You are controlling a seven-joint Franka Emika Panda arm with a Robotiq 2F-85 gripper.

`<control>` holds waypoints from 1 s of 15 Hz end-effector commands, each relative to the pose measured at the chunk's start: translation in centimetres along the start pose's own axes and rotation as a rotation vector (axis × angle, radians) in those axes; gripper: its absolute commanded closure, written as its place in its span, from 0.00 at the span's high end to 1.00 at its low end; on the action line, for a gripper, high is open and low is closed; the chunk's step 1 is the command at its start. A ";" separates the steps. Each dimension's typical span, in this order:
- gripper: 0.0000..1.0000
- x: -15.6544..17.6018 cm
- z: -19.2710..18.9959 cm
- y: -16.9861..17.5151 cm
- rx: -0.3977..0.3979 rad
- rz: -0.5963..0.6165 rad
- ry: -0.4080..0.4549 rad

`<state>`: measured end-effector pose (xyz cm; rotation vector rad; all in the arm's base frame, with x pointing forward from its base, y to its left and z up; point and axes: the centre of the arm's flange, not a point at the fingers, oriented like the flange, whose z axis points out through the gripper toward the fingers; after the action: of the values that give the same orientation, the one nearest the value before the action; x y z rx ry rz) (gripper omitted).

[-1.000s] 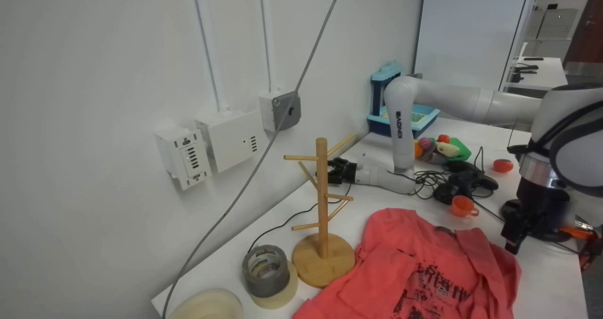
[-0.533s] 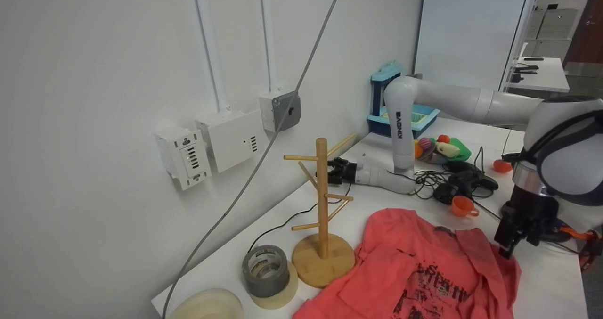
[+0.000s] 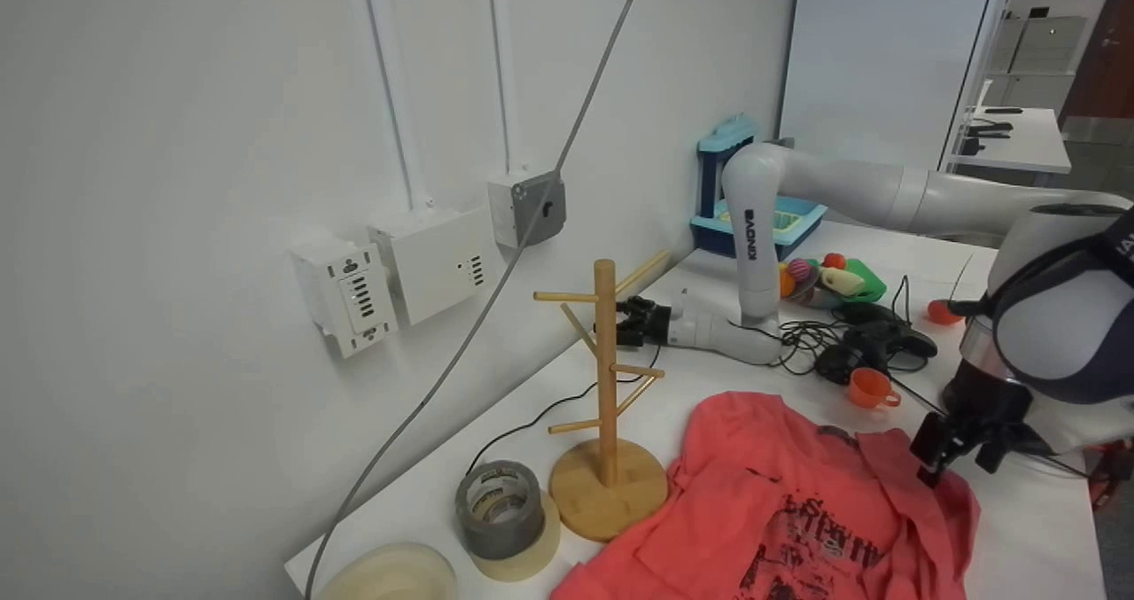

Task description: Fold the sweatshirt from top to bottom

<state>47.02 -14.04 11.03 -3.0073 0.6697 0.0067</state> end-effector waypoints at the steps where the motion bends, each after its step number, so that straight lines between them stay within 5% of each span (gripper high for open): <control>1: 1.00 1.8 2.0 0.6 0.066 0.106 0.061; 13: 1.00 3.7 4.3 1.8 0.089 0.276 0.134; 15: 0.74 3.8 4.6 1.6 0.090 0.284 0.133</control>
<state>49.17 -16.48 7.15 -2.8462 1.0251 -0.1699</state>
